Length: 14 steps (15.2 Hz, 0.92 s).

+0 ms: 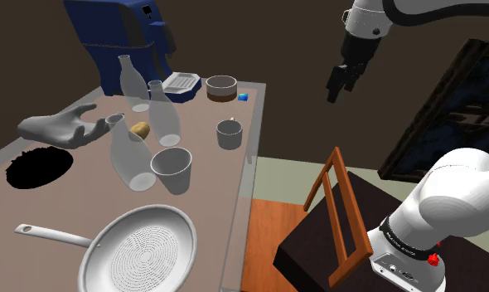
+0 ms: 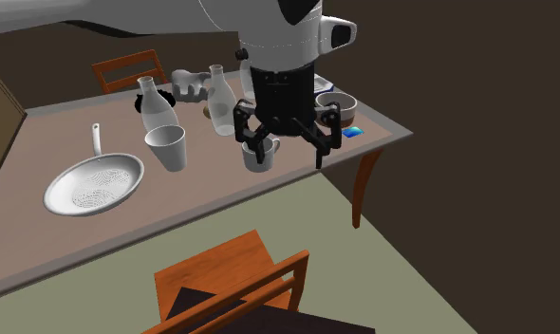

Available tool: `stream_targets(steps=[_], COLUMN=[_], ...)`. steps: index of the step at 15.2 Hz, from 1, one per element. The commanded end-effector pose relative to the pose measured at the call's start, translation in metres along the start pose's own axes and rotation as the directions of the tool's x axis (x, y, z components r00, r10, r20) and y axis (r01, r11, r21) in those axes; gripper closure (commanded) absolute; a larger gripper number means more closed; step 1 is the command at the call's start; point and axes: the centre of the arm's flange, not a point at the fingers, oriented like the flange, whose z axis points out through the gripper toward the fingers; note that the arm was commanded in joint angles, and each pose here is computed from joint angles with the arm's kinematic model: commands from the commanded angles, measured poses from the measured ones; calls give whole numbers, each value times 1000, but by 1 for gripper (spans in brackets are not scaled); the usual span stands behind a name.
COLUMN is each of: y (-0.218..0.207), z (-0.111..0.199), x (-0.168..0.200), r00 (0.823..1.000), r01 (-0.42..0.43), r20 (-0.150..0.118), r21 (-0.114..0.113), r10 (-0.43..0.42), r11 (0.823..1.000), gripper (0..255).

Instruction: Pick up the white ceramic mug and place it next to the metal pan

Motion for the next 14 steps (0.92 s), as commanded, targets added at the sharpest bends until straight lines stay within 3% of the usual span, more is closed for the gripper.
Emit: stream_targets(steps=[1, 14], y=[0, -78], z=[0, 86], x=[0, 125], r00=[1000, 995], r01=[0, 96], r20=[0, -1], r21=[0, 16], r10=[0, -96], r11=[1000, 995], gripper=[0, 0])
